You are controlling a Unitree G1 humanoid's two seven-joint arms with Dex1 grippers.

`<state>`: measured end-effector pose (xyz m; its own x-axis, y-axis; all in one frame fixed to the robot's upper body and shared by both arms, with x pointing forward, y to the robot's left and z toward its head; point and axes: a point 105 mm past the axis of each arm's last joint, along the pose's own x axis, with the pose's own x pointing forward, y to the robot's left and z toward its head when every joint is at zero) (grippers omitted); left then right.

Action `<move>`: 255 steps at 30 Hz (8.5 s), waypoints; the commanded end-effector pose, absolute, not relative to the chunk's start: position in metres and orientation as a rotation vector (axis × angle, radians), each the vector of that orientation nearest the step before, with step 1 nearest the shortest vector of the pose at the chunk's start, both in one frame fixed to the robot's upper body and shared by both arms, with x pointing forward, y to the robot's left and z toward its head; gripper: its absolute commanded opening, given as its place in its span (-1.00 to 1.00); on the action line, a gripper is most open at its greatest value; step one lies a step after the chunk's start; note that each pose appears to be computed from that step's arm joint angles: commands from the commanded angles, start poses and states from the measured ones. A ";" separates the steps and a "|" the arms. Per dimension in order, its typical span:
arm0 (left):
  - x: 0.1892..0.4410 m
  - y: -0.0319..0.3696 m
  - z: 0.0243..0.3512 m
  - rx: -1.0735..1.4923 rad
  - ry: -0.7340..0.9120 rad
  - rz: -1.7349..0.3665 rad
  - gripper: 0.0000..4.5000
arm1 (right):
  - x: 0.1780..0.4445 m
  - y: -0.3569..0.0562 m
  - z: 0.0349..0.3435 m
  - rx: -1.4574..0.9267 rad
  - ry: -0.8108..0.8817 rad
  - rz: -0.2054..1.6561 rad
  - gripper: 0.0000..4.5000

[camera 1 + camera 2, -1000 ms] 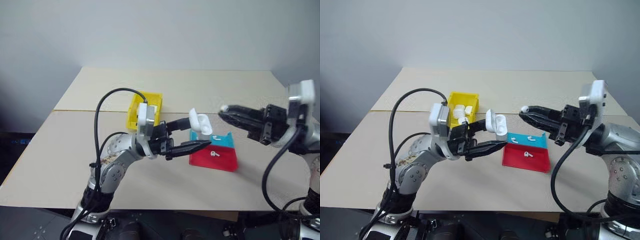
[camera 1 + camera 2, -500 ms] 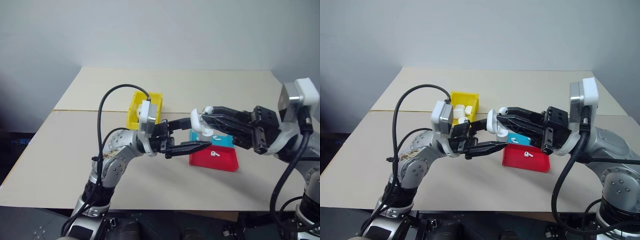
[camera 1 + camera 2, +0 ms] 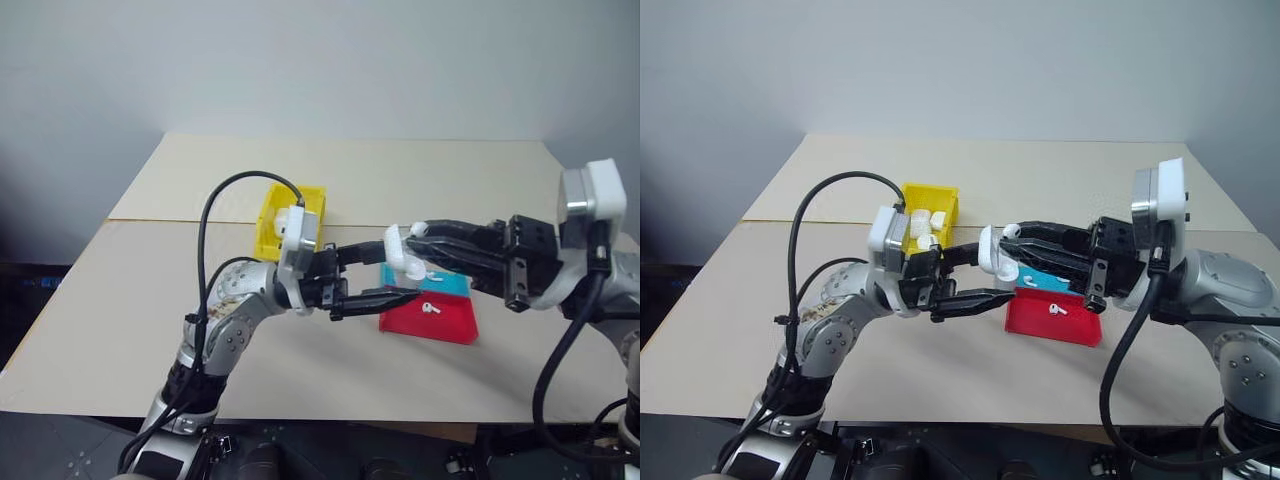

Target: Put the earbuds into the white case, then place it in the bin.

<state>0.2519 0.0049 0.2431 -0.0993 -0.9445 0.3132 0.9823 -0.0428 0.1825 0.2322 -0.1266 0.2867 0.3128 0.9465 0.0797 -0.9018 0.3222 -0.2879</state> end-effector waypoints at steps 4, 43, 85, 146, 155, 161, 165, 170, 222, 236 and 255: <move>0.247 0.008 0.259 -0.117 -0.486 -1.623 0.22 | 0.229 -0.120 0.285 -0.239 -0.243 1.276 0.44; 0.251 0.033 0.255 -0.076 -0.484 -1.419 0.22 | 0.410 -0.191 0.189 -1.413 0.556 1.155 0.16; 0.238 0.031 0.259 -0.135 -0.512 -1.451 0.22 | 0.424 -0.192 0.161 -1.256 0.618 1.021 -0.54; 0.242 0.033 0.257 -0.143 -0.483 -1.420 0.22 | 0.424 -0.143 0.151 -0.974 0.771 1.006 -0.73; 0.247 0.033 0.250 -0.115 -0.459 -1.457 0.22 | 0.424 -0.154 0.185 -0.735 0.637 0.964 -0.73; 0.248 0.030 0.224 -0.028 -0.435 -1.498 0.22 | 0.396 -0.168 0.225 -0.491 0.393 0.969 -0.73; 0.241 0.027 0.214 -0.017 -0.419 -1.553 0.22 | 0.356 -0.174 0.258 -0.323 0.177 1.012 -0.73; 0.244 0.021 0.202 -0.022 -0.398 -1.547 0.22 | 0.293 -0.176 0.285 -0.128 -0.073 1.119 -0.73; 0.246 0.011 0.225 -0.072 -0.434 -1.630 0.22 | 0.201 -0.111 0.243 0.091 -0.352 1.288 -0.73; 0.248 0.013 0.225 -0.060 -0.435 -1.613 0.22 | 0.201 -0.118 0.243 0.062 -0.298 1.299 0.43; 0.285 0.008 0.201 0.004 -0.360 -1.518 0.22 | 0.254 -0.082 0.304 -0.384 -0.027 1.321 -0.99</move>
